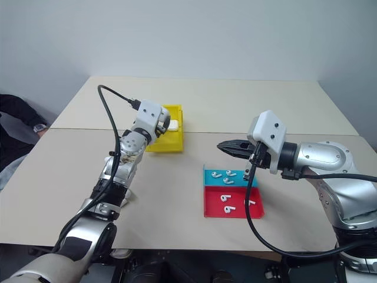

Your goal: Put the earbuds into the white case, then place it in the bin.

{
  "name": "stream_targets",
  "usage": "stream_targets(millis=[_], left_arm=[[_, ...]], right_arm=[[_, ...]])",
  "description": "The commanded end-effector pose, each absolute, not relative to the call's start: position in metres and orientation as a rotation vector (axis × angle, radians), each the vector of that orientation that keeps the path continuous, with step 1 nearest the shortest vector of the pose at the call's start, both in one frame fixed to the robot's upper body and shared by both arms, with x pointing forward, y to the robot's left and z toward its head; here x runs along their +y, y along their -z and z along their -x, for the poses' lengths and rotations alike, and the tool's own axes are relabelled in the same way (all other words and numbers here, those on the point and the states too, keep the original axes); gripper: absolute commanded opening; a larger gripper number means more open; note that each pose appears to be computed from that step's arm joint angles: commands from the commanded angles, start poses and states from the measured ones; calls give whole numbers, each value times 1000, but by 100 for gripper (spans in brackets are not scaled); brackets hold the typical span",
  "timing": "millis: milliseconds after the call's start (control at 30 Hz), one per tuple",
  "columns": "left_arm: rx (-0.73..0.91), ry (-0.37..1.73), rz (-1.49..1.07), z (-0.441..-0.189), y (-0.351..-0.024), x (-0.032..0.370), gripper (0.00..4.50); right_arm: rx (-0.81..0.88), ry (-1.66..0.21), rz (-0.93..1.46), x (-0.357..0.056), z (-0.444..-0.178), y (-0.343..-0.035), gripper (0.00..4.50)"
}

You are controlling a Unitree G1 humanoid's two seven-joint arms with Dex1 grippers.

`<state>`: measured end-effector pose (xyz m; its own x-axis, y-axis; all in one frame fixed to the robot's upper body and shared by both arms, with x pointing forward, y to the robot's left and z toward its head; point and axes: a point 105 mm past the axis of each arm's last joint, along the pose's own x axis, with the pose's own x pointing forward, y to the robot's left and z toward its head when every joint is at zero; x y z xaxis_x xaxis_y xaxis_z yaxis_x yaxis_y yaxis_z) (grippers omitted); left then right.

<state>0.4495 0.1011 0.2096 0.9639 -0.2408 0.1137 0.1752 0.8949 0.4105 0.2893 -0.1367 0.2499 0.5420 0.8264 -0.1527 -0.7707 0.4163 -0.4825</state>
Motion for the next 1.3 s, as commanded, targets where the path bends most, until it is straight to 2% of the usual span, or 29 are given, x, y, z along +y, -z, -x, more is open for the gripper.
stream_targets(millis=[33, 167, 233, 367, 467, 700, 767, 833, 1000, 1300], left_arm=[[-273, 211, -419, -449, -240, 91, 449], [-274, 242, -382, -445, -249, 86, 449], [-248, 308, -276, -436, -256, 82, 449], [-303, 602, -126, -397, -272, 76, 449], [-252, 867, -4, -367, -269, 87, 449], [-157, 1115, -220, -306, -245, 132, 449], [-105, 1197, -250, -285, -237, 143, 449], [23, 1217, -310, -270, -218, 160, 449], [177, 1229, -377, -252, -194, 181, 449], [171, 1251, -369, -245, -193, 181, 449]], right_arm=[[-156, -993, 562, -135, -287, -259, 0], [-143, -986, 575, -137, -286, -257, 0], [-135, -975, 588, -141, -286, -255, 0], [-108, -953, 625, -155, -286, -248, 0], [-60, -938, 677, -172, -284, -239, 0], [3, -966, 784, -212, -274, -229, 0], [-77, -1001, 800, -217, -265, -232, 0], [-66, -1072, 840, -227, -251, -229, 0], [18, -1141, 884, -241, -243, -223, 0], [33, -1167, 927, -239, -247, -217, 0]])
